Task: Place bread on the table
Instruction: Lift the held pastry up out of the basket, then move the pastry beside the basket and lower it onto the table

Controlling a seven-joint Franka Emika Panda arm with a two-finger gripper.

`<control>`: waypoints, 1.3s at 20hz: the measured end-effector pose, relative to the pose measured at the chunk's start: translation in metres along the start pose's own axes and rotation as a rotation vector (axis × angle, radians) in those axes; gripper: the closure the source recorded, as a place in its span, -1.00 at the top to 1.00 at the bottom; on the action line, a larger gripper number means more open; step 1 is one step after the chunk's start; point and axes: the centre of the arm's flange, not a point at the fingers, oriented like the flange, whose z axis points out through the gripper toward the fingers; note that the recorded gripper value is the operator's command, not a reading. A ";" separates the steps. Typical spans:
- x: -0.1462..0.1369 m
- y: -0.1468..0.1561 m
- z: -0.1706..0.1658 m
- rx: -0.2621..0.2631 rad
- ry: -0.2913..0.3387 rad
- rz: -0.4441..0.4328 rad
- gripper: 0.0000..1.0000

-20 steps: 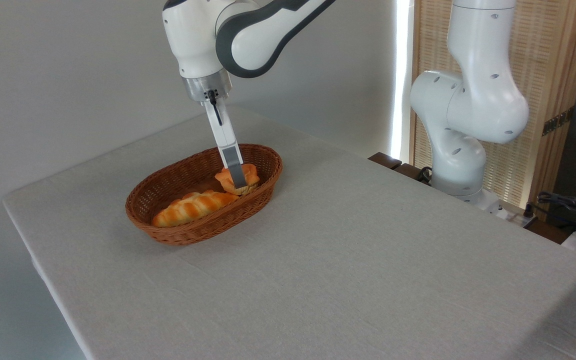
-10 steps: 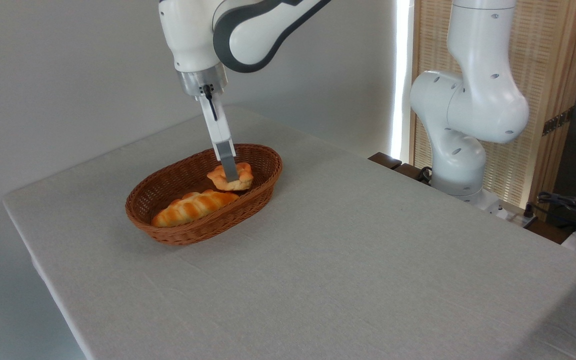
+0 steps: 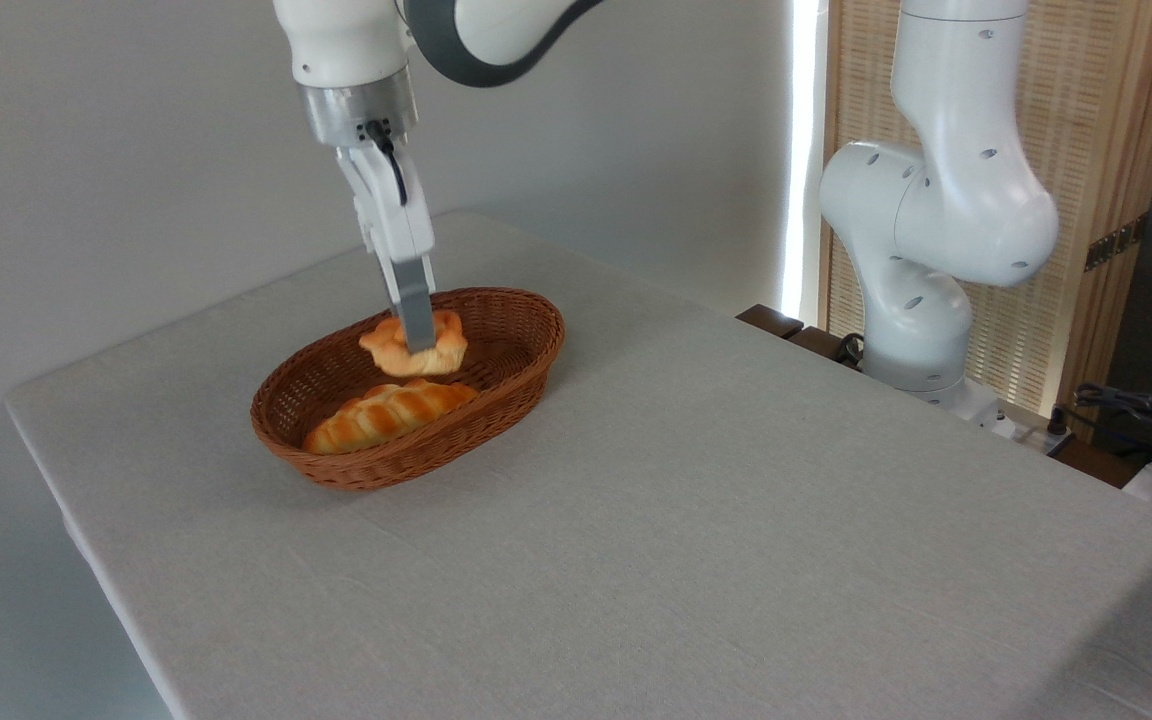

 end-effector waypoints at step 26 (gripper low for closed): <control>-0.069 -0.118 0.040 0.002 0.021 0.016 1.00</control>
